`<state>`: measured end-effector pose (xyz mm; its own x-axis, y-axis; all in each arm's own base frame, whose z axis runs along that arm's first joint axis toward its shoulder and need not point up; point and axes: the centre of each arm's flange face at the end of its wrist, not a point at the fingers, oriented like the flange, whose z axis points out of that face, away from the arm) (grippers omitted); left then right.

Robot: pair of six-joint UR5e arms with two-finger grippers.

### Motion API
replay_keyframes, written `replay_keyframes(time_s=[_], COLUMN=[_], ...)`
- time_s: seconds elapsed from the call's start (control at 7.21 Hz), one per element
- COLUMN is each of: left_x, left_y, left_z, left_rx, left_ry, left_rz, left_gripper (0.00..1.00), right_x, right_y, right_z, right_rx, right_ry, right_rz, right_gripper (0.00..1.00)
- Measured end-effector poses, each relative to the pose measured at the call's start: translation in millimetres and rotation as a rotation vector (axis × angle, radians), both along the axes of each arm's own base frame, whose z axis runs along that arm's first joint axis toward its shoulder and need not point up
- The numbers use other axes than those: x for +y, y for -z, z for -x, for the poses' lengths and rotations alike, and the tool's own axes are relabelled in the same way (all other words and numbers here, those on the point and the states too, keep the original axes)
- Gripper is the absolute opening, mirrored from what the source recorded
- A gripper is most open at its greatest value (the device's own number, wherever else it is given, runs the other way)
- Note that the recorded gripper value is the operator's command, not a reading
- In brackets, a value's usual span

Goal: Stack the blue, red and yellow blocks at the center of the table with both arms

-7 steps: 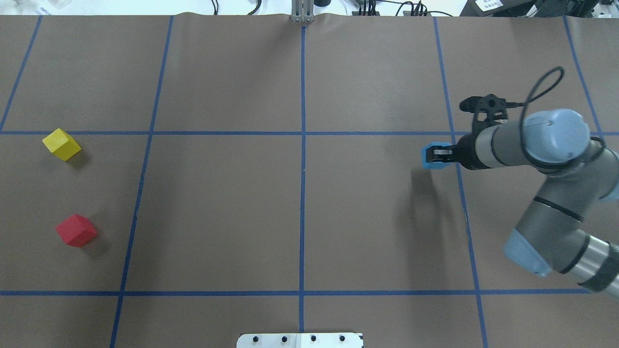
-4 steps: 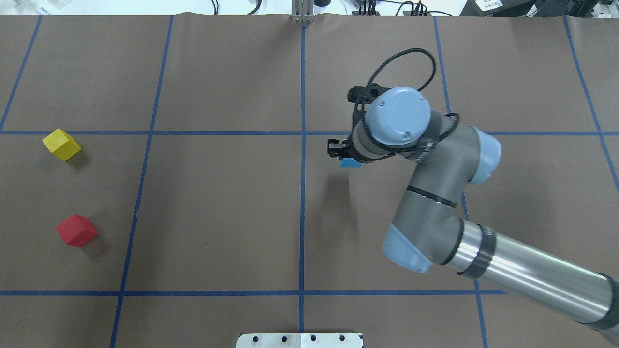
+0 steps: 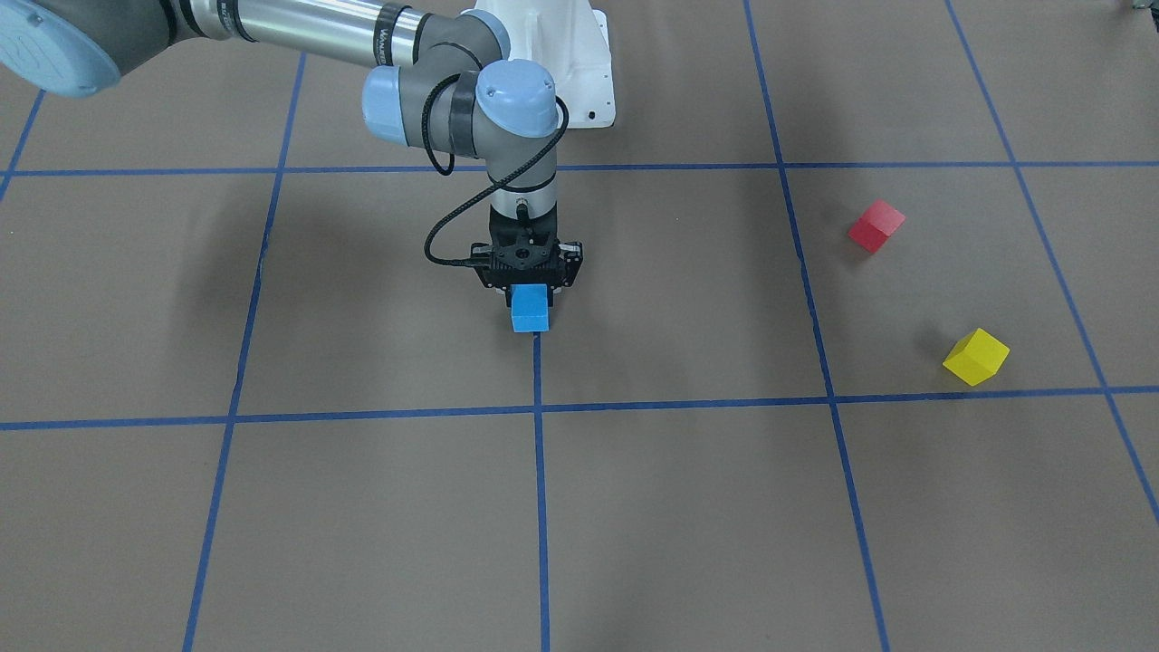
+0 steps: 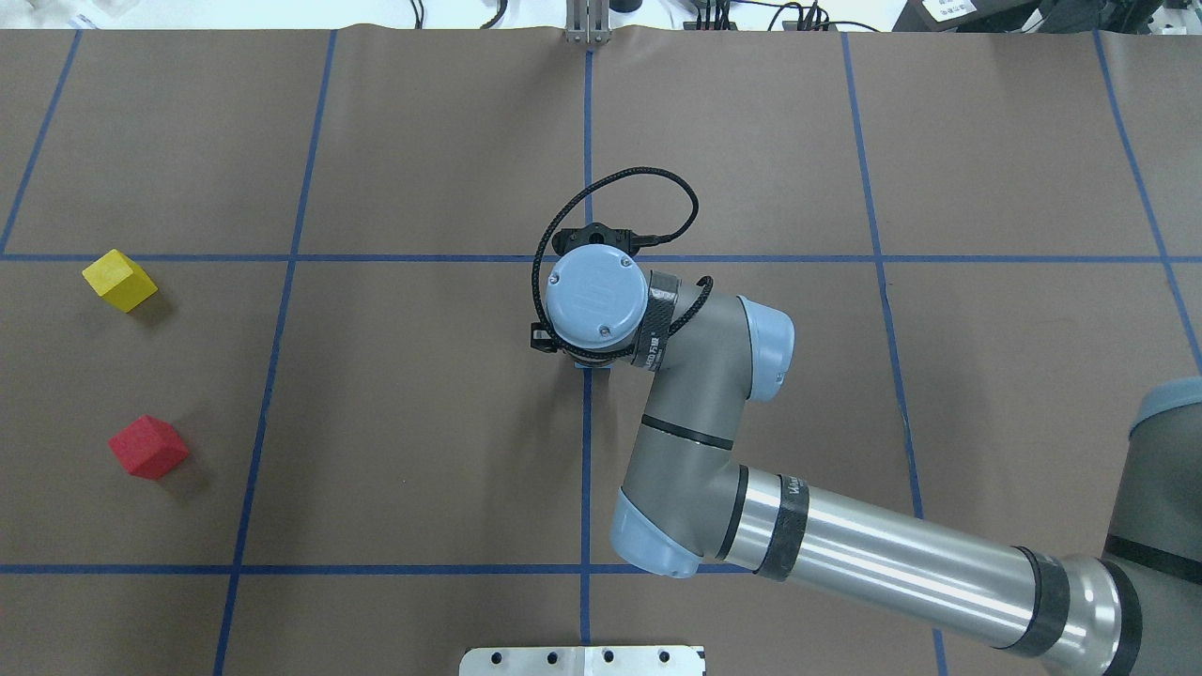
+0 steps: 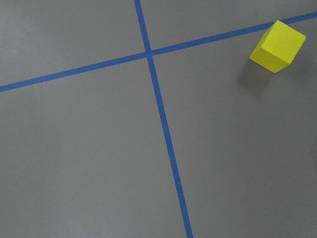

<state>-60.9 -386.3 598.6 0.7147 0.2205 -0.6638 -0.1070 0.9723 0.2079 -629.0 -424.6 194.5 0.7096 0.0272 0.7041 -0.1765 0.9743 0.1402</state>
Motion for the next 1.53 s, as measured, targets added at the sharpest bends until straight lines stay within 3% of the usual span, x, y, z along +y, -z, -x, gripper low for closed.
replay_keyframes(time_s=[0.28, 0.42, 0.55, 0.83, 0.97, 1.25, 1.39, 1.53], left_x=[-0.4, -3.3, -11.1, -46.2, -71.4, -91.9, -86.8, -74.5], left_y=[0.4, 4.0, 13.8, 53.0, 80.0, 125.7, 140.5, 150.3], left_z=[-0.1, -0.4, -0.6, -9.0, -27.6, -93.5, -133.7, -180.7], left_rx=[0.000, 0.000, 0.002, 0.009, 0.037, 0.166, 0.233, 0.292], left_ry=[0.000, -0.001, 0.000, -0.012, -0.029, 0.001, -0.003, -0.061], left_rz=[-0.001, -0.013, -0.062, -0.303, -0.398, -0.401, -0.409, -0.422], left_gripper=[1.00, 1.00, 1.00, 1.00, 1.00, 1.00, 1.00, 1.00], right_x=[10.6, 5.9, -17.1, -89.7, -117.5, -159.9, -173.7, -181.9], right_y=[3.3, 7.7, 7.3, -12.8, -26.7, -78.2, -107.7, -143.8], right_z=[7.0, 0.9, -22.6, -134.4, -204.7, -334.2, -388.4, -446.0], right_rx=[-0.026, -0.044, -0.054, -0.064, -0.053, -0.010, 0.009, 0.022], right_ry=[-0.011, -0.020, -0.042, -0.046, -0.022, 0.053, 0.077, 0.105], right_rz=[0.022, 0.025, 0.040, 0.090, 0.067, -0.016, -0.041, -0.055], right_gripper=[0.99, 1.00, 1.00, 1.00, 1.00, 1.00, 1.00, 1.00])
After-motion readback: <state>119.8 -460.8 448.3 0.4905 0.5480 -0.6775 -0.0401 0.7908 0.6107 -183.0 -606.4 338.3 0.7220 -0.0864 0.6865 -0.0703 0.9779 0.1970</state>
